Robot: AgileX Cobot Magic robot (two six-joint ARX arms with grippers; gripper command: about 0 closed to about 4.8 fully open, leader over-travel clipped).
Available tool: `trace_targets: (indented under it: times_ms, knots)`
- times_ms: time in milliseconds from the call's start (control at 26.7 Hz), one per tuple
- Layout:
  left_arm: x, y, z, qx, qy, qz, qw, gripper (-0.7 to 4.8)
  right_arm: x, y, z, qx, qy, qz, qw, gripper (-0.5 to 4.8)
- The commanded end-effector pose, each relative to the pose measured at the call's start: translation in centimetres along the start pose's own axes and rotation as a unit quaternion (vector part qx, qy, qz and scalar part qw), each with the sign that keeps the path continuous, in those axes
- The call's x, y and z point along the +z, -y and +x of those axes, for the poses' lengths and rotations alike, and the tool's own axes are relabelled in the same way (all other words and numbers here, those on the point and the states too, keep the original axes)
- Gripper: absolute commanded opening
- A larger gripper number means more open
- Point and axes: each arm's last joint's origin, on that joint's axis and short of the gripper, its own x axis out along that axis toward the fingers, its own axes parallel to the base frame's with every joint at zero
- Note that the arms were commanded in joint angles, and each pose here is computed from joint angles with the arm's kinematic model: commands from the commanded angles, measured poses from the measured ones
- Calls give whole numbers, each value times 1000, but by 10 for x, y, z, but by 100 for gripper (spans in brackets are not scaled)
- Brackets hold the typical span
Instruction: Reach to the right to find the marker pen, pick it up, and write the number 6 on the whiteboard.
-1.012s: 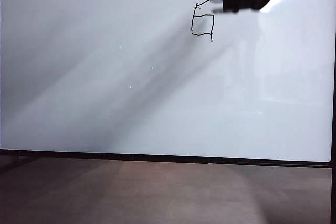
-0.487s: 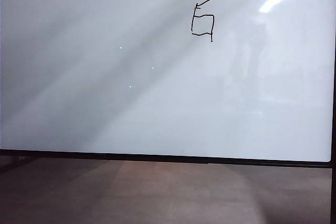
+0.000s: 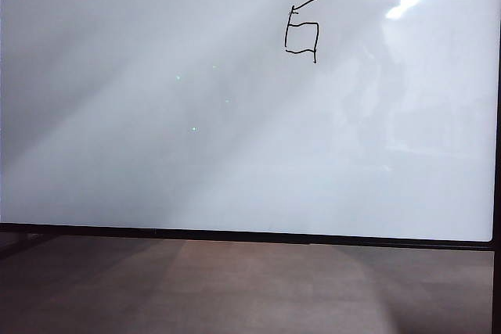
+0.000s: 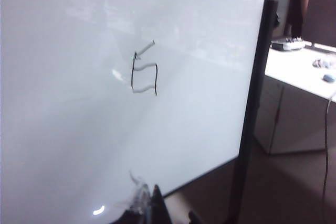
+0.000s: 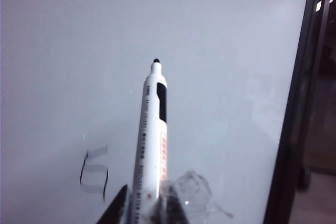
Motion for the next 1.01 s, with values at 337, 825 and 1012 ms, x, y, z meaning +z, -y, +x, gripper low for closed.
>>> trace_targets:
  times_ms: [337,825,1012]
  knots:
    - [-54,6,-31,2,28,5,1000,-7,-76,5,-51,-38,-34,-11,999,0]
    - [-137,13,-56,13,-13,-2,1000,-7,-144,2,-76,-62,-98,-29,993,0]
    - [-160,15,-61,13,-24,-33,999,-7,-171,-4,-74,-57,-135,-31,989,0]
